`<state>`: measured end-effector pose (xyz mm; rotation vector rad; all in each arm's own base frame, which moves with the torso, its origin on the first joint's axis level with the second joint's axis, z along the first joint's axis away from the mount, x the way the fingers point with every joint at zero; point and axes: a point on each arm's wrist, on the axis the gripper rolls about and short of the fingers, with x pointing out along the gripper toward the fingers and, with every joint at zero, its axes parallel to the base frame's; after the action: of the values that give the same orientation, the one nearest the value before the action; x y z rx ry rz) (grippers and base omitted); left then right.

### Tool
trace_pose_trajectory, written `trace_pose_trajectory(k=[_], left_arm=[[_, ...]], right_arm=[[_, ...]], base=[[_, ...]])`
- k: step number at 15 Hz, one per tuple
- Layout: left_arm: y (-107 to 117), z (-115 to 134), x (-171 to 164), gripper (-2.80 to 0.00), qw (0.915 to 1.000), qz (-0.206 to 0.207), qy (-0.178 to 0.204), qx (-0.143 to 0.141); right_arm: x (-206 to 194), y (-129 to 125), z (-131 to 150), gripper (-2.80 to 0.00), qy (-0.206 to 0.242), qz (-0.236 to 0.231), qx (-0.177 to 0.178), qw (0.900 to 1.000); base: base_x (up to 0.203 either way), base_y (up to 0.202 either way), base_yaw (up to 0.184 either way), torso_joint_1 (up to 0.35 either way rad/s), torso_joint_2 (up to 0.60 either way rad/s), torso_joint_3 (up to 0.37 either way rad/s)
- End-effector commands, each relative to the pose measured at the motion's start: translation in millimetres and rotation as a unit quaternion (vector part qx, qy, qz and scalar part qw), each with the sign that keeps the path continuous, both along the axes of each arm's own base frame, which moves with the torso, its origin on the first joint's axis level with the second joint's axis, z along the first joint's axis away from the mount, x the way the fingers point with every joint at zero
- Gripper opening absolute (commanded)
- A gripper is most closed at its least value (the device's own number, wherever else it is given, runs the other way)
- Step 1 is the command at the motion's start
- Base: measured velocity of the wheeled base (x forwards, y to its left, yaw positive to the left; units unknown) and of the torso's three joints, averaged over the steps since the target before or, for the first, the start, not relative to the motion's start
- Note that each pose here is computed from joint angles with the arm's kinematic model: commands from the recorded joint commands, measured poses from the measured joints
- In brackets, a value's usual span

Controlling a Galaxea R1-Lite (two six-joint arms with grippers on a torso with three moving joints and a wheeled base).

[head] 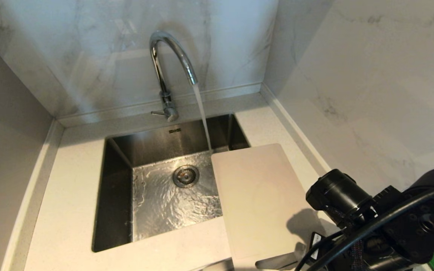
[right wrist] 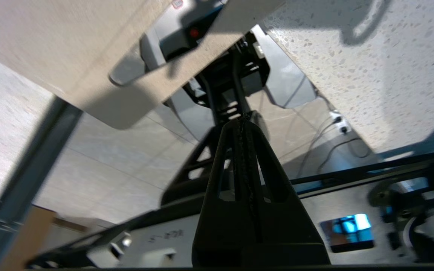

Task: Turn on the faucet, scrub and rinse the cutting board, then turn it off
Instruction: Pick up the cutting board

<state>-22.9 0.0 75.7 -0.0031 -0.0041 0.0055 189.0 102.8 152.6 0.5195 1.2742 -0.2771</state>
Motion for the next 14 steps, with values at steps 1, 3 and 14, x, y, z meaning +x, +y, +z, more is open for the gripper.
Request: trace_pose_trajectory(k=[1, 3, 14], left_arm=[[0, 0, 0, -2.80, 1.0000, 0.000, 0.000, 0.000], [0, 0, 0, -2.80, 1.0000, 0.000, 0.000, 0.000], [0, 0, 0, -2.80, 1.0000, 0.000, 0.000, 0.000]], right_arm=[[6, 4, 0, -2.80, 0.007, -0.052, 0.014, 0.999], [8, 5, -2, -2.80, 0.012, -0.079, 0.022, 0.997], [11, 9, -16, -2.80, 0.038, -0.134, 0.022, 0.990]], base=[[0.000, 0.000, 0.000, 0.000, 0.00, 0.000], [0.000, 0.000, 0.000, 0.000, 0.00, 0.000], [0.000, 0.000, 0.000, 0.000, 0.00, 0.000]])
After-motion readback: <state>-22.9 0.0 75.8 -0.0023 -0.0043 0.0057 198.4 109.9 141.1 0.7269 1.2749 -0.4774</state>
